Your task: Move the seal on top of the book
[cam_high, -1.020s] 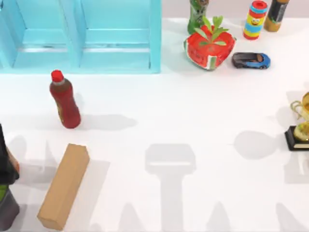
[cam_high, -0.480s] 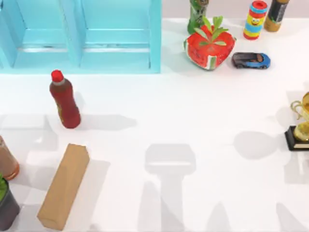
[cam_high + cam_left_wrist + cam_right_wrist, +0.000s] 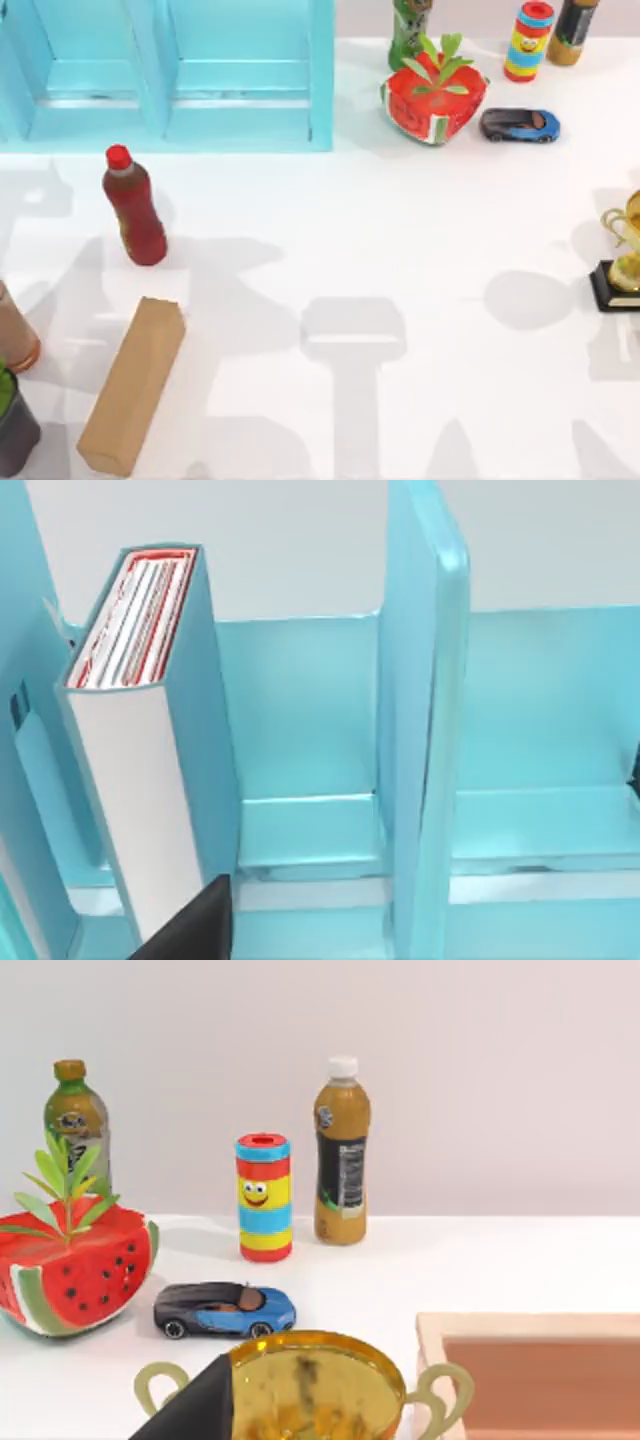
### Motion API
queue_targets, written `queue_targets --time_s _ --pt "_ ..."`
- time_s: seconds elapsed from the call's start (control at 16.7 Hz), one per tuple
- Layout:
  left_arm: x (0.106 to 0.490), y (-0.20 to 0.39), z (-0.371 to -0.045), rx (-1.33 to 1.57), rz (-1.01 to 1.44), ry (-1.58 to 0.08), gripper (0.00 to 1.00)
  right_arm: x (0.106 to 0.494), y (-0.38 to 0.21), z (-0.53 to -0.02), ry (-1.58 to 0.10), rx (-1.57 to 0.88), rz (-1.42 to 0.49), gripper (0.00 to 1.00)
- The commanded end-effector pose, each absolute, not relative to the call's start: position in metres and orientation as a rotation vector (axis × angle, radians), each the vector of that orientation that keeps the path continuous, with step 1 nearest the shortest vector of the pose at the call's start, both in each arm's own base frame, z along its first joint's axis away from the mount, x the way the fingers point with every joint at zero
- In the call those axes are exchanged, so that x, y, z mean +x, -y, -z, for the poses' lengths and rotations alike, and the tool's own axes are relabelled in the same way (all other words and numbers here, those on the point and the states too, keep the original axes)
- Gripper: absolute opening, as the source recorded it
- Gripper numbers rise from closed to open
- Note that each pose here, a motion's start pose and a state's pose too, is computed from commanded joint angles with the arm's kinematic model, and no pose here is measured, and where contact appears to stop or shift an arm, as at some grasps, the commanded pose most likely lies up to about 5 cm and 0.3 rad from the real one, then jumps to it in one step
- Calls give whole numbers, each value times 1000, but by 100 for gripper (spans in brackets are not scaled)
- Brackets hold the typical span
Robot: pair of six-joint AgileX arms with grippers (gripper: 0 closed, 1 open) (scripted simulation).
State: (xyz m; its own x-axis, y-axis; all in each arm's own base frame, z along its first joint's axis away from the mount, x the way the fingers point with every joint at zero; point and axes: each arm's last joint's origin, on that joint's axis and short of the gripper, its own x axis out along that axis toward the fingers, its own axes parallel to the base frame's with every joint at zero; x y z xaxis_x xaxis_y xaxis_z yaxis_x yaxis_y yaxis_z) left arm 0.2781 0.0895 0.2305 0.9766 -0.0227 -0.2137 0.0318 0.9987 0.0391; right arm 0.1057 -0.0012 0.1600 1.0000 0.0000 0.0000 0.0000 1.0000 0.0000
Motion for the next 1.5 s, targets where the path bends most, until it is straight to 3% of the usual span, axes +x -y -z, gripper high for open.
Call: queue_targets --time_s 0.3,0.6,1.14,1.5 --pt "338 -149 -180 24 37 -275 100 106 1 -160 0 0 0 100" --pt "363 -187 -137 13 44 -295 100 106 1 -160 0 0 0 100" --pt "369 -190 -130 12 48 -297 100 106 1 -160 0 0 0 100" --pt "408 -175 -123 12 47 -296 100 106 1 -160 0 0 0 100"
